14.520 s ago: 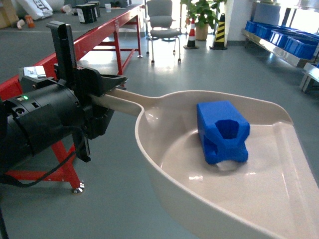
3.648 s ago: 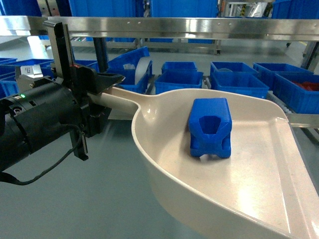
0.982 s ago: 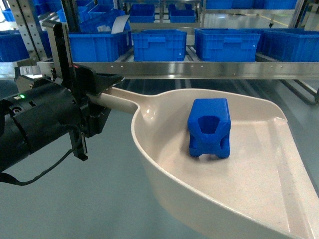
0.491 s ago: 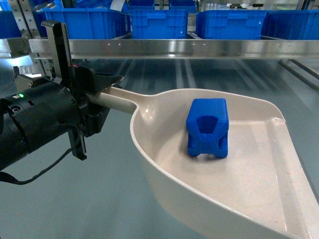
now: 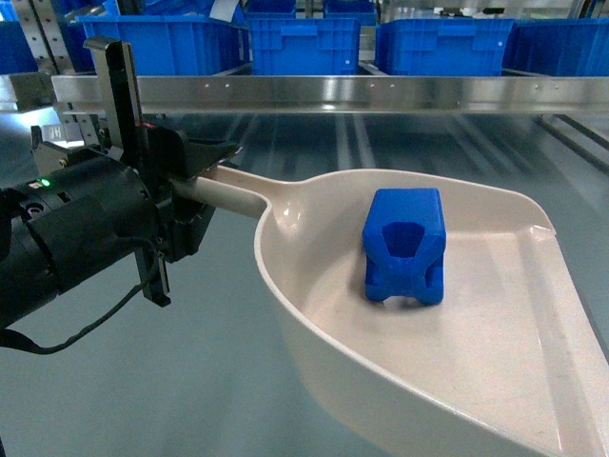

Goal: Place part in tray to right shelf

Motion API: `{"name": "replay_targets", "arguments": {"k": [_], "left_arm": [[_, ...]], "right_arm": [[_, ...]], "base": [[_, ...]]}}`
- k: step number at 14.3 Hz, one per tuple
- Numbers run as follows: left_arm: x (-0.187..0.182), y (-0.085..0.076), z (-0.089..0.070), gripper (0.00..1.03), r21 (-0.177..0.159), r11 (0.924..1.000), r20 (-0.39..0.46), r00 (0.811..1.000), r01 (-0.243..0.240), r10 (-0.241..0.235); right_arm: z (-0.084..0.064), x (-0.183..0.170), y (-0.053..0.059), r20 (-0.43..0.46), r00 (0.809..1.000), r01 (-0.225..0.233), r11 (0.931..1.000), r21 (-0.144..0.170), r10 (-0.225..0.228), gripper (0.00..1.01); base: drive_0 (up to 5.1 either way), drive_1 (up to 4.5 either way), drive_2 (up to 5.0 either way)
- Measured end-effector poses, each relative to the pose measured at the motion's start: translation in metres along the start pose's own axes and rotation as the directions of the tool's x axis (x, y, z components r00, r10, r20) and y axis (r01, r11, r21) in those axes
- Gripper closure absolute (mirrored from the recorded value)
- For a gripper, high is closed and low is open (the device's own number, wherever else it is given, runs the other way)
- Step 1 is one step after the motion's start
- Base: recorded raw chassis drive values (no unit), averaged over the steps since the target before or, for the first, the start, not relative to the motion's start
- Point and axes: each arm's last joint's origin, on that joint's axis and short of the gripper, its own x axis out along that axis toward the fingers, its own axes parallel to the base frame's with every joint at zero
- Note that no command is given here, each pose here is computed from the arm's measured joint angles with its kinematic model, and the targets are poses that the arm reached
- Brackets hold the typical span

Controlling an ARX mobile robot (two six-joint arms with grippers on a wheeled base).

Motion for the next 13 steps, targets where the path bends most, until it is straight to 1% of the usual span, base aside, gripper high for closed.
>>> {"name": "replay_targets", "arguments": {"k": [2, 7, 8, 11, 13], "left_arm": [[-0.0003, 0.0002, 0.0017, 0.91, 0.001, 1.0000, 0.011, 1.000, -0.002, 0.002], [-0.0001, -0.0002, 0.0005, 0.91, 0.000, 1.0000, 0.003, 1.000, 0.002, -0.002], [-0.0001, 0.0003, 0.0005, 0.91, 0.000, 1.0000, 0.002, 1.000, -0.003, 0.003], [0.0001, -0.0006, 0.0006, 0.91, 0.001, 1.0000, 0.003, 1.000, 0.005, -0.005], [0.0000, -0.0002, 0.0005, 0.91, 0.001, 1.0000, 0.002, 1.000, 0.002, -0.002]], "right_arm": [[0.0001, 0.0000, 0.0000, 0.000, 1.000, -0.001, 1.0000, 0.000, 0.001, 0.03], [0.0002, 0.0000, 0.0000, 0.001, 1.000, 0.000, 1.0000, 0.000, 0.000, 0.03], [-0.0002, 0.0001, -0.0001, -0.003, 1.000, 0.000, 1.0000, 0.000, 0.000, 0.03], [0.0003, 0.0000, 0.0000, 0.002, 1.000, 0.000, 1.0000, 0.000, 0.000, 0.03], [0.0003, 0.0000, 0.0000, 0.002, 1.000, 0.000, 1.0000, 0.000, 0.000, 0.03]], "base": [[0.0, 1.29, -1.3], [0.0, 1.29, -1.3], [3.5, 1.55, -4.7], [3.3, 1.68, -4.9], [3.1, 1.74, -5.0]]}}
